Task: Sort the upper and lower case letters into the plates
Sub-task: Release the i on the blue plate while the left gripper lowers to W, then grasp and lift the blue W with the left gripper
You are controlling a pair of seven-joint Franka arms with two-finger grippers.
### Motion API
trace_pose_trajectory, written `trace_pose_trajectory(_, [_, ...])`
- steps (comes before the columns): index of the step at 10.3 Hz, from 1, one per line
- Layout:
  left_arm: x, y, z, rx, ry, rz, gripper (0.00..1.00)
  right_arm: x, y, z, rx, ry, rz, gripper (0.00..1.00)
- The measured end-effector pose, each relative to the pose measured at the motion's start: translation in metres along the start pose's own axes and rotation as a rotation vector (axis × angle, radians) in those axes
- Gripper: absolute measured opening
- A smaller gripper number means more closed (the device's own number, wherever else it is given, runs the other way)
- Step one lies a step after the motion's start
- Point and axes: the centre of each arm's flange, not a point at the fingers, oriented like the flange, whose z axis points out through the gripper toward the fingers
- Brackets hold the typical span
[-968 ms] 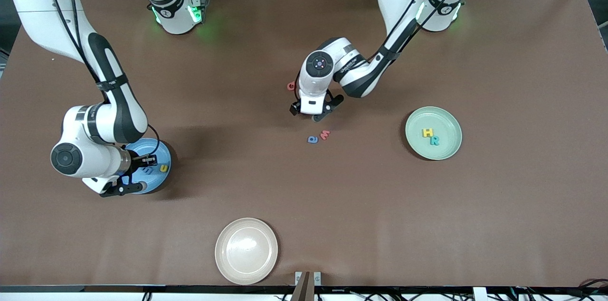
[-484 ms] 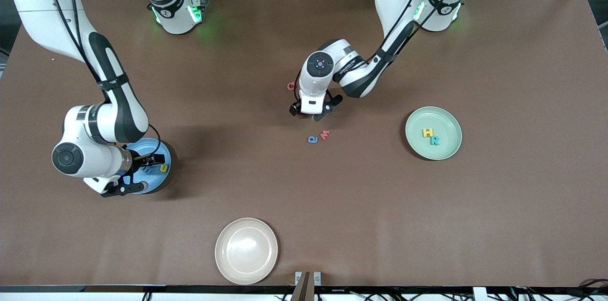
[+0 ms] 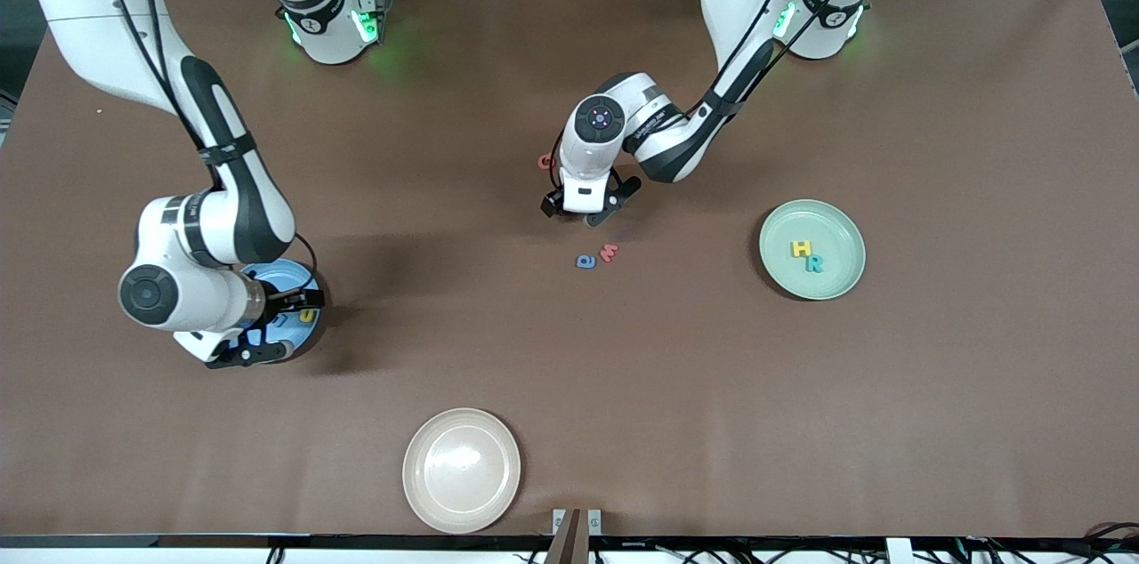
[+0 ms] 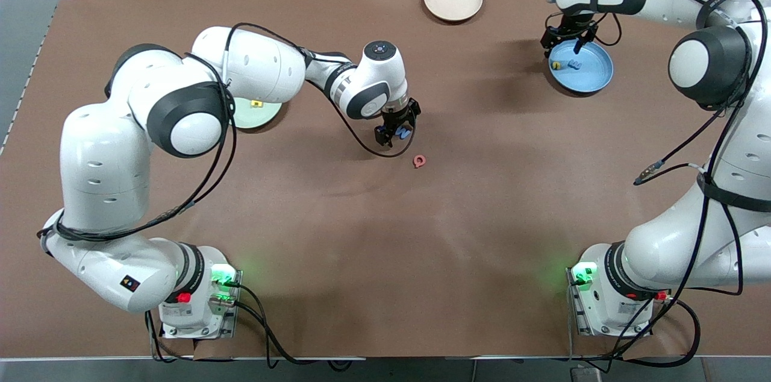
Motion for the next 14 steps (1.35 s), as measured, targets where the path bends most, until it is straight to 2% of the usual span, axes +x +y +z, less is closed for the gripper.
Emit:
trace_pose_trajectory(4, [0.002, -0.001, 0.006, 0.003, -0.002, -0.004, 0.99, 0.002, -0.039, -0.001, -0.008, 0.005, 0.037, 1.00])
trace_pose_trajectory(8, [0.003, 0.006, -0.002, -0.023, -0.002, -0.005, 0.41, 0.002, -0.050, -0.002, 0.016, 0.011, 0.044, 1.00])
trace_pose_trajectory(12, [0.006, 0.008, -0.007, -0.033, 0.009, 0.001, 0.38, 0.004, -0.100, -0.005, 0.043, 0.045, 0.109, 1.00])
trace_pose_trajectory(14, [0.025, 0.014, -0.021, -0.057, 0.023, -0.016, 0.35, 0.001, -0.138, -0.007, 0.043, 0.054, 0.157, 1.00])
